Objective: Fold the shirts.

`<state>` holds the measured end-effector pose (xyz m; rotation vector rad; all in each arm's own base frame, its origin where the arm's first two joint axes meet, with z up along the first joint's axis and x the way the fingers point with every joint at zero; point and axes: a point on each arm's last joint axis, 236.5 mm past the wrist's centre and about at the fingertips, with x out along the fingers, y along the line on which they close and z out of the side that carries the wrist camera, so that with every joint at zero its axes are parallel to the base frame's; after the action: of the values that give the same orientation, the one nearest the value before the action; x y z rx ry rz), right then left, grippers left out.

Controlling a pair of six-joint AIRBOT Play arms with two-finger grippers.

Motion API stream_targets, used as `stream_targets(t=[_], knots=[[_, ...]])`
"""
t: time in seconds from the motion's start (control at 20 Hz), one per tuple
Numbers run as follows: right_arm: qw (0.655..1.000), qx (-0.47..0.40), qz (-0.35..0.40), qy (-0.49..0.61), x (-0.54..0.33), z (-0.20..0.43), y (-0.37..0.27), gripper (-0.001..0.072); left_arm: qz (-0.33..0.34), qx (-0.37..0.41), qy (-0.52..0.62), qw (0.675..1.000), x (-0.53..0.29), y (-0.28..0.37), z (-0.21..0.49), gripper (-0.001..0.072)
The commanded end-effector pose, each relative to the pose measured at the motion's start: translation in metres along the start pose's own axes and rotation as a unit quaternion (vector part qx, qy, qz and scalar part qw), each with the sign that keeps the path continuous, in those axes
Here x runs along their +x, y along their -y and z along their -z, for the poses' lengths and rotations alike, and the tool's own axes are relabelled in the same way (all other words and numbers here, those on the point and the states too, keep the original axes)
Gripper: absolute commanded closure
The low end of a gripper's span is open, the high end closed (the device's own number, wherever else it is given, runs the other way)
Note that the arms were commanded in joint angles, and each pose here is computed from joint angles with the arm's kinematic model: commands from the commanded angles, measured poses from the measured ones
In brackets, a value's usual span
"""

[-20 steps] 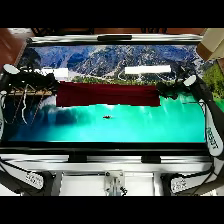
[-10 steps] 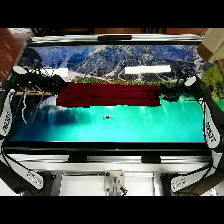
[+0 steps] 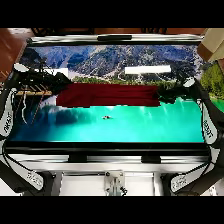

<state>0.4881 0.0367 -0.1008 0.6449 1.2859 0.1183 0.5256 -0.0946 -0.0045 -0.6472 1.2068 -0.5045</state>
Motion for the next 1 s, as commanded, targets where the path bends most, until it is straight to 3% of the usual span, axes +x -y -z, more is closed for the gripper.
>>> stream_targets(t=[0.0, 0.25, 0.4, 0.45, 0.5, 0.6, 0.65, 0.95], knots=[[0.999, -0.012, -0.029, -0.025, 0.005, 0.014, -0.021, 0.0657, 0.028, 0.023, -0.028, 0.999, 0.004, 0.033, 0.016, 0.0101], [0.996, -0.074, -0.042, 0.034, -0.059, 0.001, -0.064, 0.0655, 0.049, 0.061, -0.104, 0.991, 0.012, 0.08, 0.061, 0.011], [0.992, -0.113, -0.049, 0.033, -0.116, 0.025, -0.094, 0.0655, 0.057, 0.071, -0.178, 0.98, 0.055, 0.116, 0.116, 0.0123], [0.99, -0.128, -0.053, 0.025, -0.133, 0.038, -0.103, 0.0655, 0.056, 0.079, -0.201, 0.975, 0.075, 0.126, 0.14, 0.0191], [0.989, -0.136, -0.047, 0.021, -0.15, 0.05, -0.108, 0.0655, 0.056, 0.096, -0.204, 0.973, 0.094, 0.136, 0.155, 0.0346], [0.99, -0.138, -0.027, 0.02, -0.181, 0.07, -0.112, 0.0654, 0.057, 0.138, -0.189, 0.97, 0.124, 0.157, 0.17, 0.0586], [0.99, -0.139, -0.015, 0.019, -0.196, 0.08, -0.111, 0.0654, 0.062, 0.147, -0.172, 0.972, 0.134, 0.171, 0.171, 0.0672], [0.986, -0.164, 0.028, 0.011, -0.269, 0.147, -0.107, 0.0654, 0.077, 0.146, -0.148, 0.975, 0.176, 0.215, 0.198, 0.0673]])
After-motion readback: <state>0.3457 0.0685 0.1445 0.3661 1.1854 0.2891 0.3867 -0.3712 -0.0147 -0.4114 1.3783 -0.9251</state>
